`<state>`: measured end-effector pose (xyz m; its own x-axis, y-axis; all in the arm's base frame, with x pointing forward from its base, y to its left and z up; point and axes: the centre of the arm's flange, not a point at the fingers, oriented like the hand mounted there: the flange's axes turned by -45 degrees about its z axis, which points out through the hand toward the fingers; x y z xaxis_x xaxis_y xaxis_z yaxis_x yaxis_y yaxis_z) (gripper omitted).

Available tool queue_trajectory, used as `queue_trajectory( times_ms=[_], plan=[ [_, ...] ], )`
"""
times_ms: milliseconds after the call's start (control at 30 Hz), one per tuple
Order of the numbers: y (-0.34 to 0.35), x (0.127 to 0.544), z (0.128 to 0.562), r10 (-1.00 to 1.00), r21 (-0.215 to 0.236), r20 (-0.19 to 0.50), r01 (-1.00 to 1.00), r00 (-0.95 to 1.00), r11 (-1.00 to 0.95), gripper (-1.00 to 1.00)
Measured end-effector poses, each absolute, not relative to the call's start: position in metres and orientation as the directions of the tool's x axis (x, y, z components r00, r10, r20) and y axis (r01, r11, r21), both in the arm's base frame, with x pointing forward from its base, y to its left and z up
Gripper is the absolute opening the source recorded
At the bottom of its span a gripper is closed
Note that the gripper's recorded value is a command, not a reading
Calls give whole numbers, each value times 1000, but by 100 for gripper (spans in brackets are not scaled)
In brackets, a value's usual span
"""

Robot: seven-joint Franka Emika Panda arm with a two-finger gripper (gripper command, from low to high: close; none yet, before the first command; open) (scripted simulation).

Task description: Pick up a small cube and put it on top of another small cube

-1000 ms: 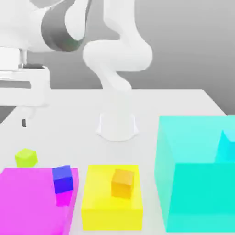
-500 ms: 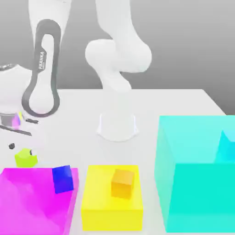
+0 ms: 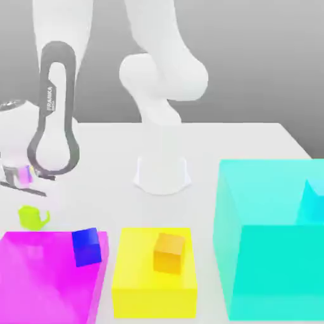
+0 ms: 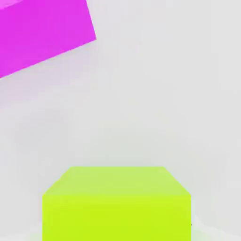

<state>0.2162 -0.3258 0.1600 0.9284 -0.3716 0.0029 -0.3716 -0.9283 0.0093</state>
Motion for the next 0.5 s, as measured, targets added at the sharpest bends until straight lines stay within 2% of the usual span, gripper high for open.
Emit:
queue_trajectory(
  times_ms=[200,367,500],
  plan=[
    [-319,221,194,-365,-4,1,-365,931,-931,-100],
    [-238,329,246,-133,-43,8,-132,991,-990,-100],
    [-169,380,298,4,-17,2,4,1000,-1000,-100]
  ],
)
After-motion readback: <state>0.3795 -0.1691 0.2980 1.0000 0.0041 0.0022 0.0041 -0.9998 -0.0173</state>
